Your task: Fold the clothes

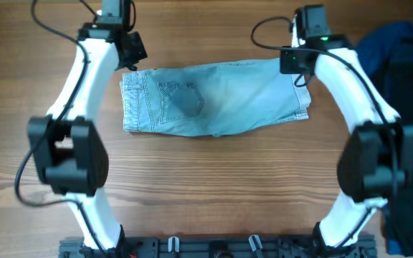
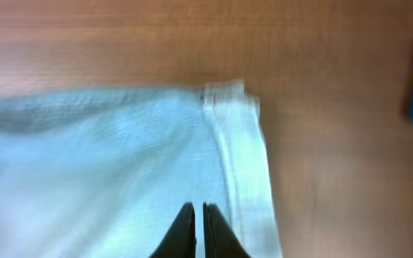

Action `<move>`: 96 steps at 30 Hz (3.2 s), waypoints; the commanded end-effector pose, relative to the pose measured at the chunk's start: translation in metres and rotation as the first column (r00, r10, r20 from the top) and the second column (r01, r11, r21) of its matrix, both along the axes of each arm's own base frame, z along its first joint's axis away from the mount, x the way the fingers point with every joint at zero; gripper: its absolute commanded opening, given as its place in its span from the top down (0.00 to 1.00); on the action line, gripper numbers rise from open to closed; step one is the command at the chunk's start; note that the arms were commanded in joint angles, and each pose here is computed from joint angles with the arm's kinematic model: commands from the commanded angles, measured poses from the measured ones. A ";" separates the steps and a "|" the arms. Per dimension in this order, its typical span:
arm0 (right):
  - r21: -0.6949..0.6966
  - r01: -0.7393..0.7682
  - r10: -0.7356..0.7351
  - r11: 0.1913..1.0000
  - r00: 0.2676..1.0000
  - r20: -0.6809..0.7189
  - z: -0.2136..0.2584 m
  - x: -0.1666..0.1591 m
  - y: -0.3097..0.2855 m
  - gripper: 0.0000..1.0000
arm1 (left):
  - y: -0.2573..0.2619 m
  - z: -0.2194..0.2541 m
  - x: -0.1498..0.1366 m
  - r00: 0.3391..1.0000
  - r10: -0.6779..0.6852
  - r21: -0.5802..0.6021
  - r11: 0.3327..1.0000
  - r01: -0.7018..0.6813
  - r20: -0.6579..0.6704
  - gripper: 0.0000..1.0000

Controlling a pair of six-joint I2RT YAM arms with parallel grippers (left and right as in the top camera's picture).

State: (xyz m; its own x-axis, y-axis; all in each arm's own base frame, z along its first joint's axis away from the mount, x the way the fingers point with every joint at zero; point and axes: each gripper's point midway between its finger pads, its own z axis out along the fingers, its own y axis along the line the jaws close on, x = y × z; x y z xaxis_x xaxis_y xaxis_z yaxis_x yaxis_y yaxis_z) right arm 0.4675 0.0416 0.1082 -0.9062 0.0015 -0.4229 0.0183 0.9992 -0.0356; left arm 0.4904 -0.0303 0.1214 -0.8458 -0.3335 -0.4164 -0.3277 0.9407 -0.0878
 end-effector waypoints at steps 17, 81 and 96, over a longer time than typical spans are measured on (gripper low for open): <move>-0.033 0.193 -0.195 0.981 0.944 -0.267 -0.133 -0.113 -0.030 0.94 | 0.013 -0.104 -0.001 0.990 0.048 0.032 0.999 -0.044 -0.136 0.96; 0.384 0.165 -0.074 0.909 0.968 -0.241 -0.072 -0.067 -0.034 0.96 | -0.211 -0.069 -0.034 0.904 -0.419 -0.456 0.823 0.338 -0.087 0.96; 0.426 0.057 -0.012 0.903 0.994 -0.108 -0.022 -0.061 -0.023 0.96 | -0.238 -0.063 -0.095 0.822 -0.518 -0.621 0.731 0.281 -0.237 0.96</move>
State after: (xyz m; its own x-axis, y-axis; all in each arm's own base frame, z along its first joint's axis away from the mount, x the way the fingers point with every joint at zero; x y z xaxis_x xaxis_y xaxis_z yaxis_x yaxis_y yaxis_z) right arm 0.3978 0.0139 0.0628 -0.9491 0.2352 -0.2094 0.1438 0.9153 0.3762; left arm 0.3990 -0.2625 0.0438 -0.9928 -0.0033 0.1201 -0.0704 0.8259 -0.5594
